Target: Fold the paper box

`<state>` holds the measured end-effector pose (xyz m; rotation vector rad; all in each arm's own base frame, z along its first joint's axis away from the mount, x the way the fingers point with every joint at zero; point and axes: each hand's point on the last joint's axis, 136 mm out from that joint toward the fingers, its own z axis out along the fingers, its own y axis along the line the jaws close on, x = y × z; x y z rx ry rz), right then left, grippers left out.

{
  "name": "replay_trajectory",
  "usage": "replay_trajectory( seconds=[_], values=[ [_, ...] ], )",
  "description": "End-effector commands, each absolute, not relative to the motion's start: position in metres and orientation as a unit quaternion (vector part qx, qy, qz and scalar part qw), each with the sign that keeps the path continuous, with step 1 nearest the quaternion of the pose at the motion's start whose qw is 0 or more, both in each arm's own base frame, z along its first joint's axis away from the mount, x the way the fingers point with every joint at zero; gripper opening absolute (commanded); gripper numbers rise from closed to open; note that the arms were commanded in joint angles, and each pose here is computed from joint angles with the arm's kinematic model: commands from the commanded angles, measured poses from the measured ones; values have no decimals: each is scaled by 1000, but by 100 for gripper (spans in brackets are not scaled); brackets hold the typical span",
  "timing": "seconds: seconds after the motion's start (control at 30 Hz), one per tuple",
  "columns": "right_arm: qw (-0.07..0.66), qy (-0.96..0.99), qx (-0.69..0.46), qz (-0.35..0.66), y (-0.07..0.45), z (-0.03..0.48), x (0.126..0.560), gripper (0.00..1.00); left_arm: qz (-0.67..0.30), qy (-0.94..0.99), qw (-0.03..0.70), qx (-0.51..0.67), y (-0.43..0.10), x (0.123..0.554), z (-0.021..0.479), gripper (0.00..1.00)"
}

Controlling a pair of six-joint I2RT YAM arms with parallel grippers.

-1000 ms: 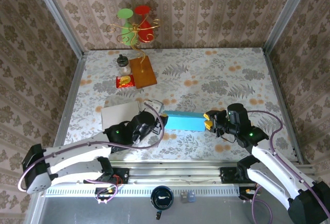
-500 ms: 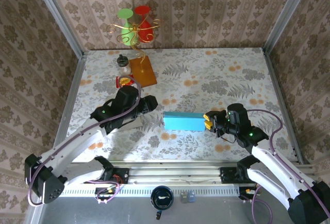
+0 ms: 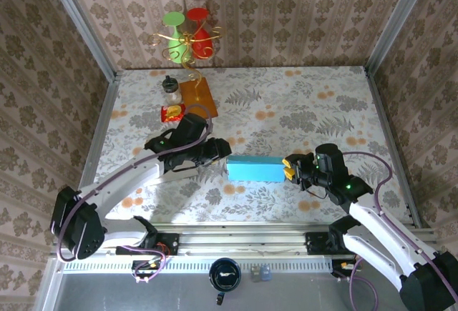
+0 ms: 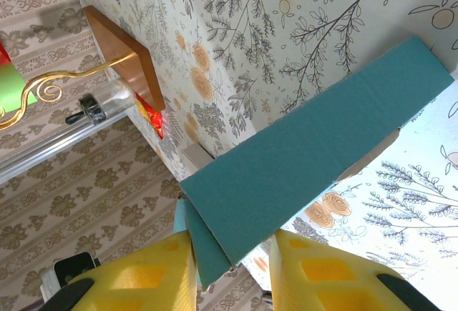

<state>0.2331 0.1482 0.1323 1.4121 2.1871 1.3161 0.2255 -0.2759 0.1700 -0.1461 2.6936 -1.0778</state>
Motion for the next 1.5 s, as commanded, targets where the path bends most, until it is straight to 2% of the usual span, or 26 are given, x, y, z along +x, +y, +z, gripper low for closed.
replay_trajectory(
  seconds=[0.0,0.53,0.9,1.07,1.27,1.47],
  values=[
    [87,767,509,380,136,95,215,31,-375,920,105,-34,-282,220,171,44],
    [75,776,513,359,134,89,208,31,-350,933,77,-18,-276,207,138,38],
    [46,799,513,310,128,78,192,29,-332,942,59,-4,-269,195,111,33],
    [58,801,501,321,129,90,200,30,-322,945,58,4,-265,192,102,30],
    [111,812,456,347,132,136,218,37,-317,946,61,8,-262,190,100,27],
    [110,813,461,337,126,143,211,34,-314,947,62,8,-261,189,100,26]
  ],
)
